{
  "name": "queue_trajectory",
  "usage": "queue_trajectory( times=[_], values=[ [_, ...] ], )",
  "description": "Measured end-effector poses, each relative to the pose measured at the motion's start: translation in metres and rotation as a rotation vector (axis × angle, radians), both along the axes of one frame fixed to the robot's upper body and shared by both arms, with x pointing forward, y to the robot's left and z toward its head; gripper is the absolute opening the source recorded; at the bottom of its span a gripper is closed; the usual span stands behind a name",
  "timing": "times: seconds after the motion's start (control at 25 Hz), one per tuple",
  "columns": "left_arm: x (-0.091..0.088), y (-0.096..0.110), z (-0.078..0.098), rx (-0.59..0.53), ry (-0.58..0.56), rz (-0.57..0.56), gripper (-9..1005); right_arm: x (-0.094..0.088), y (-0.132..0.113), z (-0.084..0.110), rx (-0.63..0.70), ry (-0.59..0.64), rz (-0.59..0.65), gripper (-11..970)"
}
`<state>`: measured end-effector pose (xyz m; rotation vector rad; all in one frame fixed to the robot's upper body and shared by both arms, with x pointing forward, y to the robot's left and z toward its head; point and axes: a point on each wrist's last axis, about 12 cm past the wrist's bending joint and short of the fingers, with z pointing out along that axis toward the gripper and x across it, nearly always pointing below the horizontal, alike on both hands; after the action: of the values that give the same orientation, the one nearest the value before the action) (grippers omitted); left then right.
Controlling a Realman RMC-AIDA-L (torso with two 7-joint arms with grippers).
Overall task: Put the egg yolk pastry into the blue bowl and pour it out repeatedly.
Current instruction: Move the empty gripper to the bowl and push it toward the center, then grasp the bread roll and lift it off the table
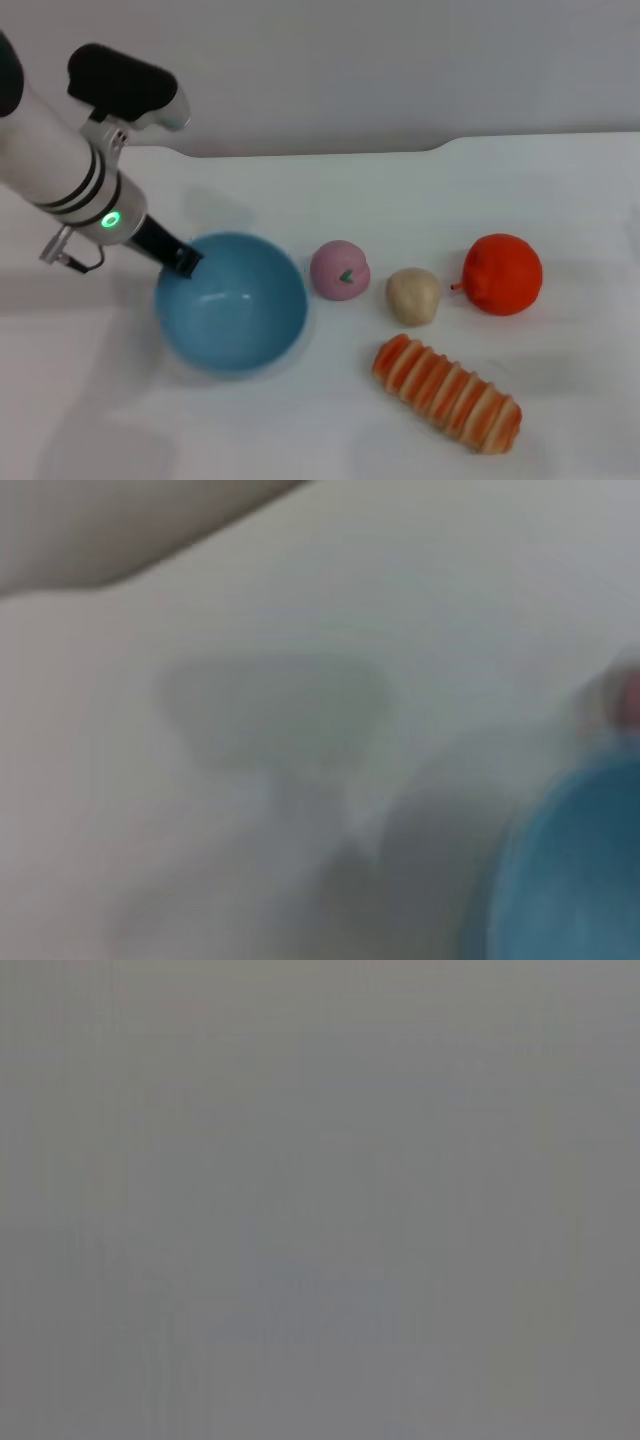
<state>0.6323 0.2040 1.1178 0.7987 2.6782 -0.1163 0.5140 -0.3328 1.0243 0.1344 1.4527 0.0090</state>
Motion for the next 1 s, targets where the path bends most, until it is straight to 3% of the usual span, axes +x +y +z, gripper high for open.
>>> queue_trajectory(
  times=[0.52,0.68,1.0],
  values=[
    [0.019,-0.025,0.025,-0.027,-0.095,-0.034,-1,0.0,0.015,-0.004,0.027,0.03,0.136,765],
    [0.025,-0.03,0.032,-0.042,-0.13,-0.021,-1,0.013,0.019,0.001,0.122,0.059,0.257,766],
    [0.031,-0.037,0.039,-0.054,-0.157,-0.019,-2,0.045,0.008,0.024,0.258,0.264,0.508,766]
  ],
)
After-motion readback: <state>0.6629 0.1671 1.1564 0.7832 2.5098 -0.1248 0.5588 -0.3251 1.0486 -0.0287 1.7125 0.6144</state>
